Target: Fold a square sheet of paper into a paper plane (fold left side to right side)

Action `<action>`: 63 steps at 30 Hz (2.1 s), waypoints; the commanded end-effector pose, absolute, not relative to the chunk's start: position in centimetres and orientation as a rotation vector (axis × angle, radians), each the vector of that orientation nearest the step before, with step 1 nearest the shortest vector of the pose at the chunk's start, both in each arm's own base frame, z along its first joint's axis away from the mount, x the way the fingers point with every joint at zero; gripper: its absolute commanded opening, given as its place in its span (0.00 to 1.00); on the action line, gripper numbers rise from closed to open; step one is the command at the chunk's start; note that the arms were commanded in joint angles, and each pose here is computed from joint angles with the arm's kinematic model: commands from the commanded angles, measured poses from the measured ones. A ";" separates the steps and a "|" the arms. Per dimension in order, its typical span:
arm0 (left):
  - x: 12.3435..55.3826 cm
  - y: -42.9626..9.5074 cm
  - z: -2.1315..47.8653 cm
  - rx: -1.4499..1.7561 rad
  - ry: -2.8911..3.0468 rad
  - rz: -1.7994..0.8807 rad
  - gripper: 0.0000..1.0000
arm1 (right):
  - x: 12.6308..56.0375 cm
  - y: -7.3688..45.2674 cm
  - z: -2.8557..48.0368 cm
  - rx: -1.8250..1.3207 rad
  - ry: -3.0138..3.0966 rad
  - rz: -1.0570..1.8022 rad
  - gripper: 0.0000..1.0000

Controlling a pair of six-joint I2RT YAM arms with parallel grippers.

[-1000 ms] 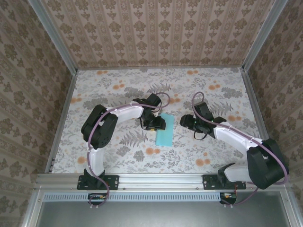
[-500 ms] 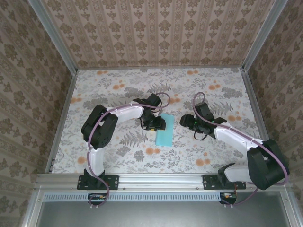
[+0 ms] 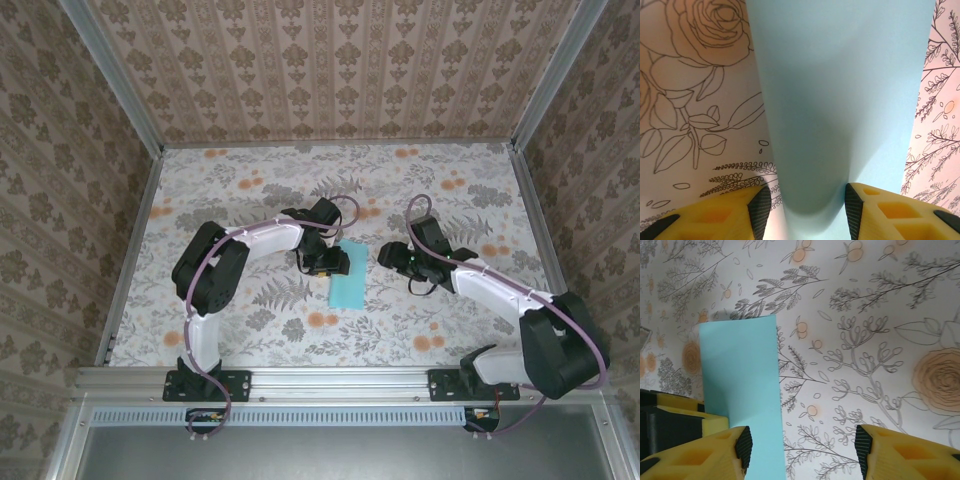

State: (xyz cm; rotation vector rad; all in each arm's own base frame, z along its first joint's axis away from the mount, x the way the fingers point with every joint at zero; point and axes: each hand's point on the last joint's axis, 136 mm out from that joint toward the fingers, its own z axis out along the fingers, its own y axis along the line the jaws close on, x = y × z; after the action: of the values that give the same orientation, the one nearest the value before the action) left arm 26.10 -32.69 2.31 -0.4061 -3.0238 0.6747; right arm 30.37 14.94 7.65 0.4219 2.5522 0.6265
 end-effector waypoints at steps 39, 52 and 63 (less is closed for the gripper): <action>24.0 -30.9 -1.2 -0.392 -2.976 0.519 0.48 | 30.7 19.7 5.9 0.364 2.631 0.772 0.51; 24.0 -31.1 -1.0 -0.421 -2.975 0.539 0.48 | 30.7 19.4 5.7 0.360 2.640 0.753 0.51; 24.1 -31.1 -1.1 -0.418 -2.975 0.525 0.49 | 30.7 19.4 5.6 0.356 2.644 0.742 0.51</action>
State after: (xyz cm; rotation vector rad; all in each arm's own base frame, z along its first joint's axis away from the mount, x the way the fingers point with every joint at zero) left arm 26.12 -32.65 2.32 -0.4082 -3.0266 0.6739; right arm 30.07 19.31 4.61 0.3785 2.6643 0.7616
